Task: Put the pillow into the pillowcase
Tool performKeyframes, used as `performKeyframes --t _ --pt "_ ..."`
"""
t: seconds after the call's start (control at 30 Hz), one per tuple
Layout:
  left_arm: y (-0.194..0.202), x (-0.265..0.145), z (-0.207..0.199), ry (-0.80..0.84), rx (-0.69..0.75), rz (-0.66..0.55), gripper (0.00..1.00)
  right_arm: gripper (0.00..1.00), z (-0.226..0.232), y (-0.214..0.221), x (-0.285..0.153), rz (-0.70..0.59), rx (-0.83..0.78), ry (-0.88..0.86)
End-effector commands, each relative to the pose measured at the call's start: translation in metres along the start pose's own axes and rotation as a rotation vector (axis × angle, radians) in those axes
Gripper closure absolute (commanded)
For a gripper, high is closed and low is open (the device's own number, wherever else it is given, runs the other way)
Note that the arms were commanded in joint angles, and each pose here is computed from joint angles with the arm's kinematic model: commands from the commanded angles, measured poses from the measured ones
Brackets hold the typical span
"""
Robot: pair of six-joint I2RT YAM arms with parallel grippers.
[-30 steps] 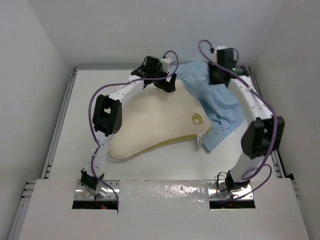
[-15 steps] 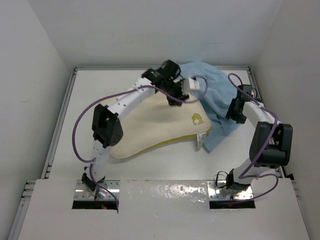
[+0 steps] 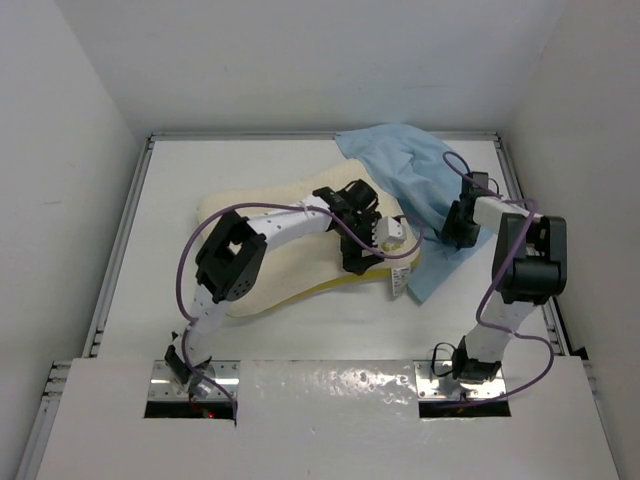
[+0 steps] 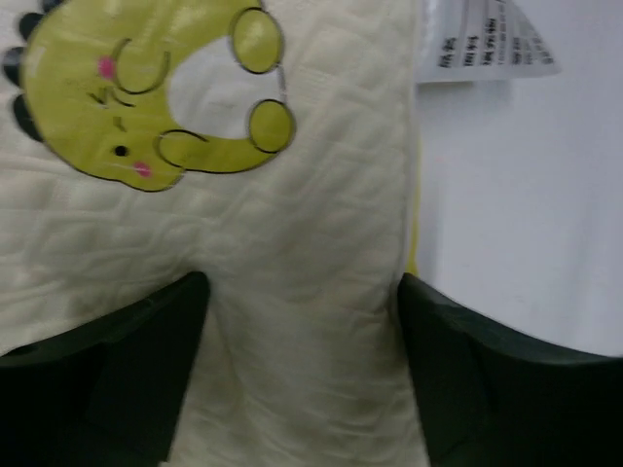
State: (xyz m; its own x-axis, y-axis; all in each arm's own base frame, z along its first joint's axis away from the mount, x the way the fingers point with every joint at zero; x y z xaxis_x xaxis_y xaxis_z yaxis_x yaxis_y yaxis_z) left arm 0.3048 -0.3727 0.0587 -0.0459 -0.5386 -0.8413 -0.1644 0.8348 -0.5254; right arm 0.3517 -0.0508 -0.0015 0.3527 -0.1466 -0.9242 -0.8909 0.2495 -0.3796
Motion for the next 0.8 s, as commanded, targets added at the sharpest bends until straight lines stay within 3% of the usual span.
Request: performKeyframes --t 0.0,0.03,0.07,0.1,0.2,0.27,0.4,0.5,0.63,0.77 --pt "0.016 0.018 0.030 -0.143 -0.103 0.025 0.29 0.76 0.004 -0.001 0.008 0.031 0.001 -0.017" --pt "0.017 0.023 0.028 -0.129 -0.121 0.025 0.44 0.86 0.006 0.003 0.008 0.037 0.002 -0.025" --pt "0.017 0.027 0.025 -0.102 -0.169 0.013 0.86 0.95 0.005 0.007 0.003 0.033 0.004 -0.032" --pt "0.023 0.034 0.023 -0.081 -0.205 0.029 1.00 1.00 0.006 0.007 -0.001 0.023 0.005 -0.039" --pt "0.012 0.028 0.015 -0.012 -0.246 0.013 1.00 1.00 0.007 0.000 -0.029 -0.031 -0.001 -0.064" --pt "-0.017 0.006 0.024 -0.031 -0.268 -0.062 1.00 1.00 0.010 -0.005 -0.048 -0.065 -0.006 -0.096" --pt "-0.089 -0.064 0.044 -0.112 -0.263 -0.249 1.00 1.00 0.026 -0.004 -0.097 -0.105 -0.012 -0.189" --pt "-0.113 -0.100 0.049 -0.166 -0.228 -0.320 1.00 1.00 0.038 0.011 -0.116 -0.073 -0.044 -0.230" --pt "-0.120 -0.107 0.046 -0.167 -0.197 -0.341 1.00 1.00 0.055 0.042 -0.127 0.018 -0.102 -0.282" --pt "-0.100 -0.083 0.045 -0.160 -0.187 -0.264 1.00 0.99 0.056 0.061 -0.139 0.049 -0.079 -0.313"
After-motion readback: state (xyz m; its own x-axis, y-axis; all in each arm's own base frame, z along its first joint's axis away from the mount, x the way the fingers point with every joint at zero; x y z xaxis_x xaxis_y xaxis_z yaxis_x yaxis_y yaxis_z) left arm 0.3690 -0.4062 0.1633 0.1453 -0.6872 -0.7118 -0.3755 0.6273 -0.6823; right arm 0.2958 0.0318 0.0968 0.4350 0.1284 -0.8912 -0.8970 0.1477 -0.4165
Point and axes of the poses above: each gripper's point midway between its finger pads, its own x axis out along the fingers, its own z axis along the line the jaws close on, y = z × x, the point moved 1 cm from there along -x, back along the fingers, and after that the axes turned 8 degrees about -x, right-handed, at the moved point
